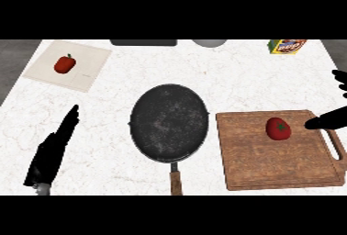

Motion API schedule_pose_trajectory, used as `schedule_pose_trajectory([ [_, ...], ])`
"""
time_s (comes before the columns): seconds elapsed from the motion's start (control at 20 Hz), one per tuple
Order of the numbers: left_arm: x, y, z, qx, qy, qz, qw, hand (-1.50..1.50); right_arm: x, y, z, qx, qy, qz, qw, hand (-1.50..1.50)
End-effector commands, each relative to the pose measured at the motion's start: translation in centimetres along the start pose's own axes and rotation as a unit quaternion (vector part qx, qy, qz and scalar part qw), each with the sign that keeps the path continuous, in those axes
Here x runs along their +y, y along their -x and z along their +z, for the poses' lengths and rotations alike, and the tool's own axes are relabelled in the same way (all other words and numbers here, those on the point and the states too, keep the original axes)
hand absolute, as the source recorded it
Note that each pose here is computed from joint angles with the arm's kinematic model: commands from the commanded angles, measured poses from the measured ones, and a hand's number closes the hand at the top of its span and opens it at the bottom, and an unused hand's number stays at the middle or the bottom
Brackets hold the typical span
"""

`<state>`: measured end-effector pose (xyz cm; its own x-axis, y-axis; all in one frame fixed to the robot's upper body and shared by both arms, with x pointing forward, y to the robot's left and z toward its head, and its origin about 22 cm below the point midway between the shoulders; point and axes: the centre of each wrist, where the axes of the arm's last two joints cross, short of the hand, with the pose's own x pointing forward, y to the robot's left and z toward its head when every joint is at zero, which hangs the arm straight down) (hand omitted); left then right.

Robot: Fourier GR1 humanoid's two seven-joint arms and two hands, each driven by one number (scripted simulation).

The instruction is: Pick the tomato from the cutting board and place it in the pan

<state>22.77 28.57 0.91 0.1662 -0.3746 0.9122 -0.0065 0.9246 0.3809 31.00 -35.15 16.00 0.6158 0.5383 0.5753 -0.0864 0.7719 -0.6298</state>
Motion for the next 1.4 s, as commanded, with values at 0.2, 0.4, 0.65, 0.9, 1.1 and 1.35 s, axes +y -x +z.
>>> schedule_pose_trajectory([
  [0.2, 0.9, 0.6, -0.5, -0.009, 0.005, 0.004, 0.9999, 0.0, 3.0, -3.7, -2.9, 0.038, -0.061, 0.065, 0.995, -1.5],
  [0.4, 0.1, 0.0, 0.0, -0.004, -0.003, -0.004, 1.0, 0.0, 2.9, -3.4, -3.5, 0.084, -0.094, 0.122, 0.985, -1.5],
  [0.65, 0.5, 0.7, -0.2, 0.004, -0.005, 0.003, 1.0, 0.0, 4.1, -5.8, -3.6, 0.111, -0.109, 0.136, 0.978, -1.5],
  [0.9, 0.5, 0.2, 1.1, 0.0, -0.004, -0.003, 1.0, 0.0, 4.7, -4.9, -5.2, 0.114, -0.128, 0.138, 0.976, -1.5],
  [1.1, -0.9, -1.5, 1.1, 0.002, 0.003, 0.004, 1.0, 0.0, 5.1, -4.5, -4.8, 0.14, -0.143, 0.168, 0.965, -1.5],
  [1.35, -0.3, 1.2, 0.8, -0.002, -0.004, -0.004, 1.0, 0.0, 8.2, -5.9, -5.4, 0.16, -0.136, 0.175, 0.962, -1.5],
])
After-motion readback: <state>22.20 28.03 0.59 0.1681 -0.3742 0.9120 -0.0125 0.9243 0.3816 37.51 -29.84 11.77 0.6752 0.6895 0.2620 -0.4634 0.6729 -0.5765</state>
